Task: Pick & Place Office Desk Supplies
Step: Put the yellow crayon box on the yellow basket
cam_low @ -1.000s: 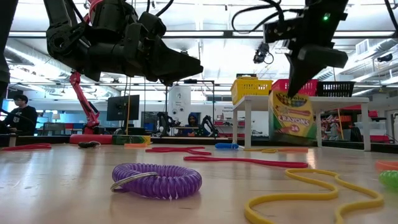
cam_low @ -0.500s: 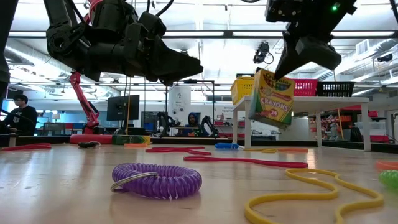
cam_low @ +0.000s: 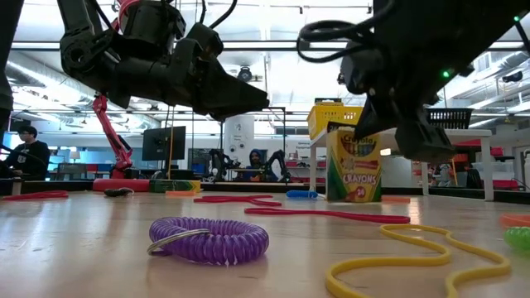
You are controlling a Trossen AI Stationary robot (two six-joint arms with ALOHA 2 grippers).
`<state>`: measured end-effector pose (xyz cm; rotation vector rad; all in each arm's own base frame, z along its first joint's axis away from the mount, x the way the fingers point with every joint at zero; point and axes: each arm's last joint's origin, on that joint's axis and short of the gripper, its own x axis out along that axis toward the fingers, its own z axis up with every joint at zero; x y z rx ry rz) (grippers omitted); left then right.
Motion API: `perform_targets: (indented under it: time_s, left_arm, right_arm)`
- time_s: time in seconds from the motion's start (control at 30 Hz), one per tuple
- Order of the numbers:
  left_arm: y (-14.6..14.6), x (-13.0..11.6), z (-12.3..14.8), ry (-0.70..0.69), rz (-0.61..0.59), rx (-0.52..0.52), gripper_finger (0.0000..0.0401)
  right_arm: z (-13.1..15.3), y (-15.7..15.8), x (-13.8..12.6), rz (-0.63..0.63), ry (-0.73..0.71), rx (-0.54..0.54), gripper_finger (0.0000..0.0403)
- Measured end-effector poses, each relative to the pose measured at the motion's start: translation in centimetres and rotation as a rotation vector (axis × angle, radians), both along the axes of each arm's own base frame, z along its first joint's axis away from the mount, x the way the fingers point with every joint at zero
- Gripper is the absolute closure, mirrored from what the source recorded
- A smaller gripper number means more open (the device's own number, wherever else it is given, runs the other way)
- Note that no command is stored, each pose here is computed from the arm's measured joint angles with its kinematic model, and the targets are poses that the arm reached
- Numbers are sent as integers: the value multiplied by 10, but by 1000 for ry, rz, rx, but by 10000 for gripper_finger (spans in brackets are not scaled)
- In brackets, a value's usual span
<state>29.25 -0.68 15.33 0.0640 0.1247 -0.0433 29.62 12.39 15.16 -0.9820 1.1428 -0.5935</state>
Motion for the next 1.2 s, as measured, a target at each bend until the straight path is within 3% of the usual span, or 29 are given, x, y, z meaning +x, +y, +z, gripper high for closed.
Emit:
perform_targets:
  time_s: [0.3, 0.8, 1.03, 1.2]
  left_arm:
    - [0, 0, 0, 3, 1, -9, 234]
    - [-4, 0, -2, 17, -13, -3, 234]
    - [-3, 0, -2, 15, -13, -2, 234]
    - [-3, 0, -2, 15, -13, 0, 234]
  right_arm:
    - [0, 2, 3, -6, -35, 57, 389]
    - [1, 12, 1, -9, -73, 113, 261]
    - [12, 19, 6, -8, -120, 129, 200]
    - [34, 16, 3, -48, -145, 150, 181]
